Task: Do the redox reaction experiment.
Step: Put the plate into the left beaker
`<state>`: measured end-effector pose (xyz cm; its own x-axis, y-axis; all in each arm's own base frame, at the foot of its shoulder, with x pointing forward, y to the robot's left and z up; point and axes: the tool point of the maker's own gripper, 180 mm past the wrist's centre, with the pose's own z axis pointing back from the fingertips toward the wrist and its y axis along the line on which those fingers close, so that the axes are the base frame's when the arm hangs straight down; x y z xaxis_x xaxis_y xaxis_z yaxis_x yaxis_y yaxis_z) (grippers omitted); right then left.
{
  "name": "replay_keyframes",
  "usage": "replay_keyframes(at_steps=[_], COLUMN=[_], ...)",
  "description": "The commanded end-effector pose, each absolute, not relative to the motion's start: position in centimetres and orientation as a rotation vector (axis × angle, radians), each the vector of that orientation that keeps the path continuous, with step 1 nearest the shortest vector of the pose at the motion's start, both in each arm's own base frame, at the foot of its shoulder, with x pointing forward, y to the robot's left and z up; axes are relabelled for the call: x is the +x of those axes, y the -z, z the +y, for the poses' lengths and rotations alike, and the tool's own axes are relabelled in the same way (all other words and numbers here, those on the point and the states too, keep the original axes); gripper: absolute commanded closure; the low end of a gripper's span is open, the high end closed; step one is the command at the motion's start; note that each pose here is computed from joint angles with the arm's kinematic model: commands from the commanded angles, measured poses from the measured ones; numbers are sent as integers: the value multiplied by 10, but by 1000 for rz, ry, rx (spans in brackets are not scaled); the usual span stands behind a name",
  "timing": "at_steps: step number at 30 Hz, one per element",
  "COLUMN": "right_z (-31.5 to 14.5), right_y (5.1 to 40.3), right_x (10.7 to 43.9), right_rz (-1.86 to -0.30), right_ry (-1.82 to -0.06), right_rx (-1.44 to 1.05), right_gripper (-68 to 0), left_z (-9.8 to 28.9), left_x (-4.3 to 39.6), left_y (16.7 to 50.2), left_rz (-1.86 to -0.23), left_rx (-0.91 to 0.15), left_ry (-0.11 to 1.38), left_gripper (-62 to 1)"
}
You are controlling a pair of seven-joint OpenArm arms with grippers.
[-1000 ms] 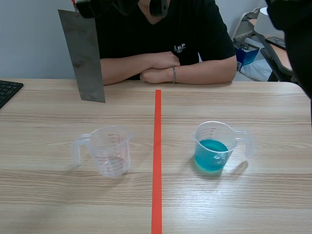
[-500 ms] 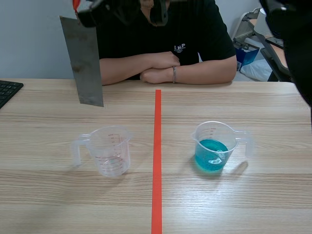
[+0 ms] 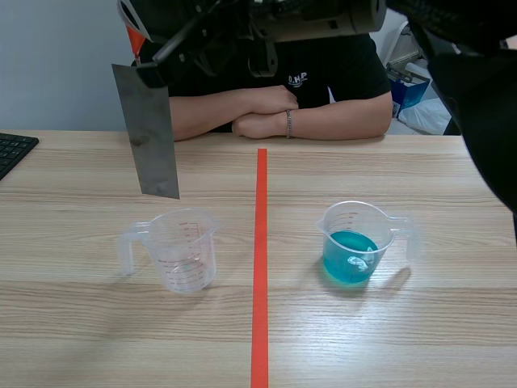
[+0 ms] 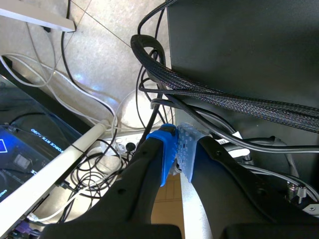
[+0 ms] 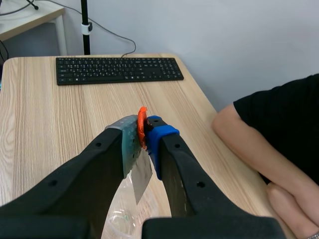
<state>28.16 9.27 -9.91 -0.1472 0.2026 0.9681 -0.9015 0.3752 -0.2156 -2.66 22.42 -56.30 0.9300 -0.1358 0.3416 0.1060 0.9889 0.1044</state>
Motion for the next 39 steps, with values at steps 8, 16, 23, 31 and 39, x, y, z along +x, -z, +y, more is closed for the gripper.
replay_keyframes(at_steps=[8,16,23,31,39], right_z=[91,97,98,100,101], right_y=[103,116,124,131,143], right_x=[293,292,294,294,291], right_rz=[-1385,-1346,-1326,-1302,-1277], right_ry=[-1081,-1099,-1099,-1103,-1102], right_rx=[692,699,689,691,691], right_gripper=[-7,-7,-7,-7,-7], left_z=[224,224,224,224,224], left_x=[-26,-26,-26,-26,-26], left_y=[561,561,561,561,561], left_rz=[-365,-365,-365,-365,-365], left_rx=[82,82,82,82,82], left_ry=[125,125,125,125,125], left_gripper=[-27,-27,-27,-27,-27])
